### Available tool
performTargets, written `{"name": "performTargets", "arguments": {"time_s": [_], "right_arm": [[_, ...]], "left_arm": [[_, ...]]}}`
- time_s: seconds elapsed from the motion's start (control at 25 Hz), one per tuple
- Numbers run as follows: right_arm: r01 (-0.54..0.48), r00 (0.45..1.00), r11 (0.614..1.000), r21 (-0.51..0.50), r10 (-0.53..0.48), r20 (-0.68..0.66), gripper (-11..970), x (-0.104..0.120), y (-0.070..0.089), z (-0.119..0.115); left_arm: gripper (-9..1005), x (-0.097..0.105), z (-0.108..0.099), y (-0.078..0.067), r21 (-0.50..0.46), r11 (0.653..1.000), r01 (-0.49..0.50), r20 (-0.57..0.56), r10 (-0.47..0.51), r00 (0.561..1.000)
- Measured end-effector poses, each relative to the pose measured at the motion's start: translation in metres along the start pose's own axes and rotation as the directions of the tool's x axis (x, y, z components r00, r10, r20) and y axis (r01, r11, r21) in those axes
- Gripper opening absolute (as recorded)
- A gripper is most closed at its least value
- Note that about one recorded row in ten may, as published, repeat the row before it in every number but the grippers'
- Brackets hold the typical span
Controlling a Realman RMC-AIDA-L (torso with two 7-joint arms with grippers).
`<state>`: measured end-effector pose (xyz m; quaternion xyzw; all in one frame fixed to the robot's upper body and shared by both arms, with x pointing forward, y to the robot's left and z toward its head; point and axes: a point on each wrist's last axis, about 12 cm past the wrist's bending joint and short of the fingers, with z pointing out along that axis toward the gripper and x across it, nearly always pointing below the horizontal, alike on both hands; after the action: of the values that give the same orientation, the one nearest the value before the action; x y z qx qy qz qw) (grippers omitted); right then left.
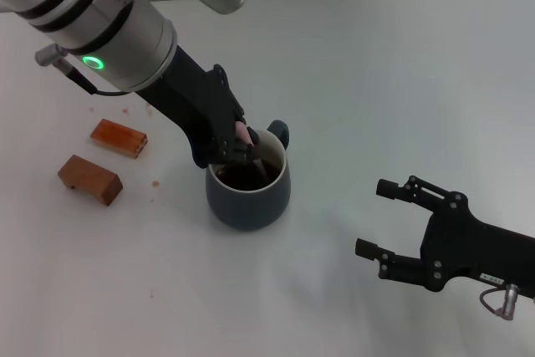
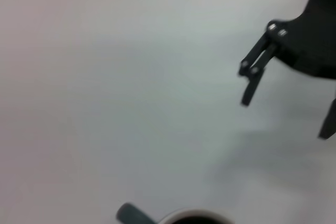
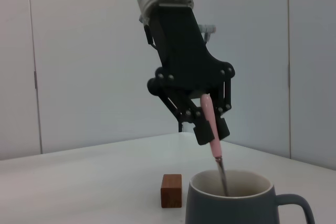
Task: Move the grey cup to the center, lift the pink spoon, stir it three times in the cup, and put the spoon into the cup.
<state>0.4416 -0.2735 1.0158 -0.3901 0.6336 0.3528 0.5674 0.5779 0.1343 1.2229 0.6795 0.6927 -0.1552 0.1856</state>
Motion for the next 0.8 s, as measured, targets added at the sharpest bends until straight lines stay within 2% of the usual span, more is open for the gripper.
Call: {"name": "performTargets", "arguments": {"time_s": [0.24,0.52,0.6,0.64,0.68,0.8], "right_arm": [[-0.005,1.0,1.0,0.003,0.005,-0.003,840,0.001,0.002,-0.002],[-0.005,1.0,1.0,0.002,0.005,-0.002,840,0.001,0.002,-0.002],[-0.005,1.0,1.0,0.003,0.005,-0.002,840,0.002,0.002,-0.003],[-0.003,1.0,1.0,0.005,0.003,-0.002,840,0.002,0.003,-0.003],[-0.003,1.0,1.0,0.005,0.003,-0.002,839,0.002,0.003,-0.003],[-0.002,1.0,1.0,0.007,0.002,0.0,839,0.002,0.003,-0.004]], "left_arm": [[255,-0.001,-0.003,-0.007,-0.006,1.0,-0.008,0.056,0.008,0.998],[262,0.001,-0.016,-0.002,-0.027,0.999,0.033,0.157,-0.029,0.987],[354,0.003,-0.023,0.0,-0.034,0.998,0.048,0.208,-0.04,0.977],[401,0.007,-0.032,0.002,-0.07,0.996,0.054,0.261,-0.034,0.965],[447,0.007,-0.032,0.002,-0.07,0.996,0.054,0.261,-0.034,0.965],[532,0.017,-0.049,0.004,-0.187,0.981,0.045,0.357,0.025,0.934]]}}
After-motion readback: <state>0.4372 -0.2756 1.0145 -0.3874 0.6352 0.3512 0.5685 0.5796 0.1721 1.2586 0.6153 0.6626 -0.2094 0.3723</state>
